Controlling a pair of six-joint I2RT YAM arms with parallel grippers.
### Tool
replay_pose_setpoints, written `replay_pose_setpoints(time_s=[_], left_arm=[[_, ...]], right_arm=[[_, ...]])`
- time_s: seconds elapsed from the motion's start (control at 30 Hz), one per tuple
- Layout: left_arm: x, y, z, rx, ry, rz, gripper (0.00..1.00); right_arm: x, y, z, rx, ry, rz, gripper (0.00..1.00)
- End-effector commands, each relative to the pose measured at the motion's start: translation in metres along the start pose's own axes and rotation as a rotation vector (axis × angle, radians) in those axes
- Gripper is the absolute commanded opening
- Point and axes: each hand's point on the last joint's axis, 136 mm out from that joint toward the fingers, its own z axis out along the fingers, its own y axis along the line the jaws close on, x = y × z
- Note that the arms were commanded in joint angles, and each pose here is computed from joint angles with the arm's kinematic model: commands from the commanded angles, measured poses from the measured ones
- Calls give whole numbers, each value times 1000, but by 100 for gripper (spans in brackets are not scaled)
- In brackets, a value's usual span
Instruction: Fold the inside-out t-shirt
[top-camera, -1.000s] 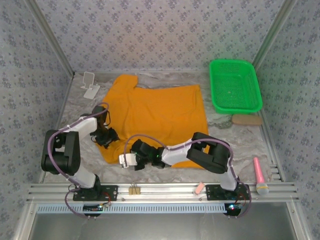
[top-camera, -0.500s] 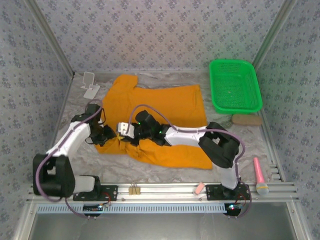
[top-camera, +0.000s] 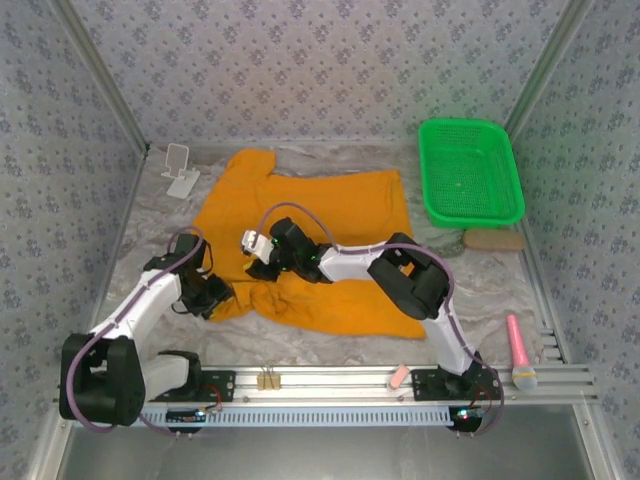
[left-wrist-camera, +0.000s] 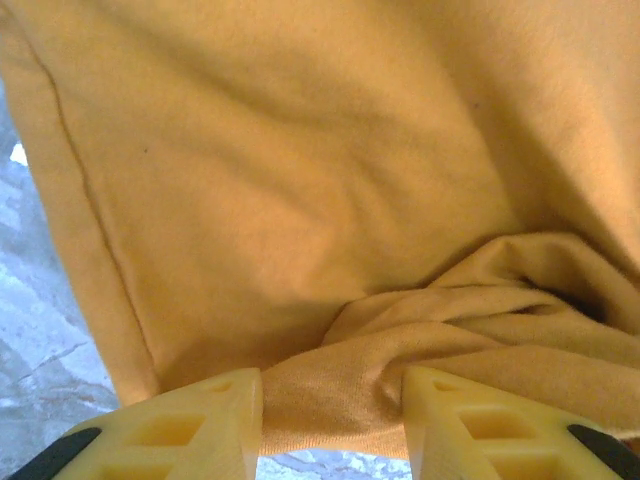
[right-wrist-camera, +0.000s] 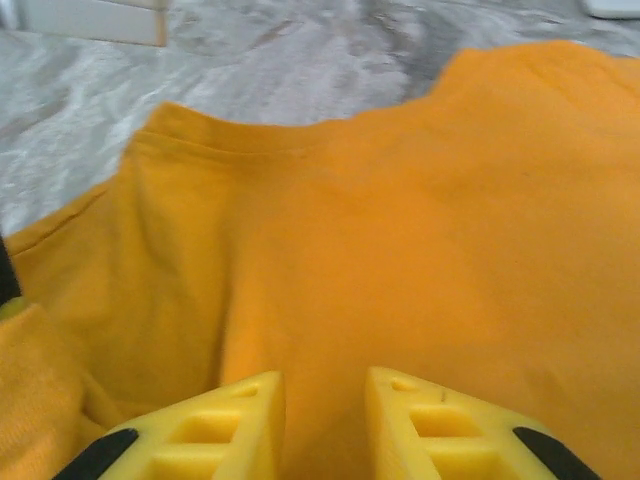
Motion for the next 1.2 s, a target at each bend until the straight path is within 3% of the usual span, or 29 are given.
replay_pose_setpoints(time_s=[0.0,0.13,0.27,0.4,0.6,0.97,1.0,1.17], left_arm=[[-11,-2,0,-7,-29,-4,41],[-15,1,8,-20,-12,-3,41],[-15,1,13,-14,14,-7,41],[-16,-1,11,-1,6,-5,41],[-14,-1,10,3,17,4,41],[-10,0,10,24,31,-4,41],[-10,0,9,26,31,-6,41],[-11,0,3,32,21,-9,41]], right_arm=[[-27,-11,-34,84,-49,26,31],[-18,41,-63,-60,-59,-159,32],[2,88,-55,-109,0,-288,33],[2,88,-36,-5,-12,-215,37],[15,85,-14,37,22,-133,42],[5,87,-1,58,8,-154,37],[3,87,0,57,4,-150,35],[2,92,-4,20,3,-146,1]])
